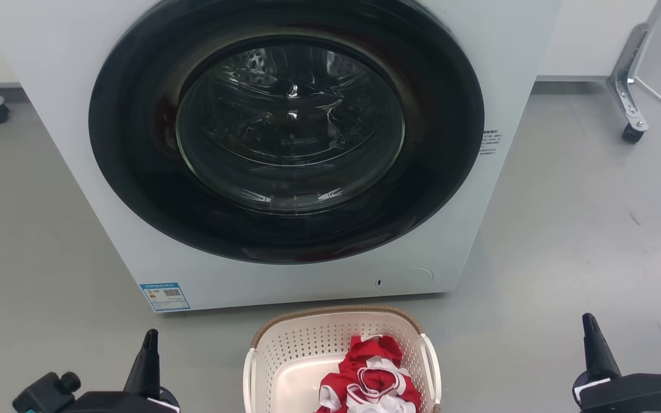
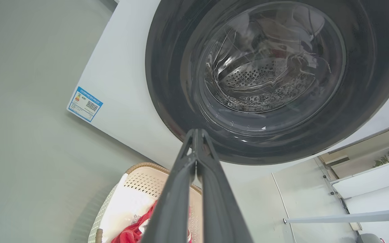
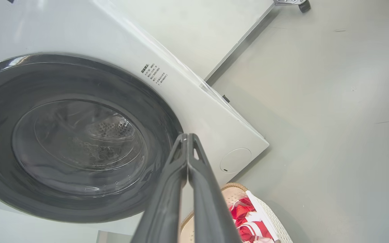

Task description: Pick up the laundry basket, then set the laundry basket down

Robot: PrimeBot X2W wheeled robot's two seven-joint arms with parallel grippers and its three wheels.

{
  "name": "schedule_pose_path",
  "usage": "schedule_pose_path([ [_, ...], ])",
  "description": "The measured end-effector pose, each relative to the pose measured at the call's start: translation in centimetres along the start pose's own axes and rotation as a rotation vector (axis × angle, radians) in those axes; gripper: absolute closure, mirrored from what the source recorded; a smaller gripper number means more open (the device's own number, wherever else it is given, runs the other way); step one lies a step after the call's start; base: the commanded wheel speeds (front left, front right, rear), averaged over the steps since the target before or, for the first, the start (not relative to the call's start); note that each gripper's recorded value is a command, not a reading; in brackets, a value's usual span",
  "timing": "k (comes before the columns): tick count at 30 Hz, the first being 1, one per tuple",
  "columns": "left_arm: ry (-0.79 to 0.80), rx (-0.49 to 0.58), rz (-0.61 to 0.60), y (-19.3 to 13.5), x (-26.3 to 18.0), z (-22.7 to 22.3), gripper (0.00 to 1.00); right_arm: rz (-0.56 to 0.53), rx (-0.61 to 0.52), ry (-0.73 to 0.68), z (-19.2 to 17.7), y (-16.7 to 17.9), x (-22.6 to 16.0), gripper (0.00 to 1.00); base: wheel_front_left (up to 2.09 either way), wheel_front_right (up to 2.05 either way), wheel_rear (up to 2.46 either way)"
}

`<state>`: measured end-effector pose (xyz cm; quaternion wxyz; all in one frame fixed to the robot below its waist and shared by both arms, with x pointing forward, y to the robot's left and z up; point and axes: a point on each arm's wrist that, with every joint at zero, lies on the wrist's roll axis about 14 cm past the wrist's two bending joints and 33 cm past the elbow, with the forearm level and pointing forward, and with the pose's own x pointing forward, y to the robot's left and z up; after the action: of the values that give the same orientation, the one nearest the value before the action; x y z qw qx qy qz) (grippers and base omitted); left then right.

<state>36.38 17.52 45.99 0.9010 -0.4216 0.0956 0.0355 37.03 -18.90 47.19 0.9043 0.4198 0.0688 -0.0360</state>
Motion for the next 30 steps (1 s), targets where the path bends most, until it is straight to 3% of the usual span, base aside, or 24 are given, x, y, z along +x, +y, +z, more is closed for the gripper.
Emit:
schedule_pose_path([
  [30,-0.006,-0.445,-0.050,-0.2,0.7,1.3,1.00,0.013,0.453,-0.007,0.9,-0.5,0.5,1.00,0.00,0.00,0.00],
])
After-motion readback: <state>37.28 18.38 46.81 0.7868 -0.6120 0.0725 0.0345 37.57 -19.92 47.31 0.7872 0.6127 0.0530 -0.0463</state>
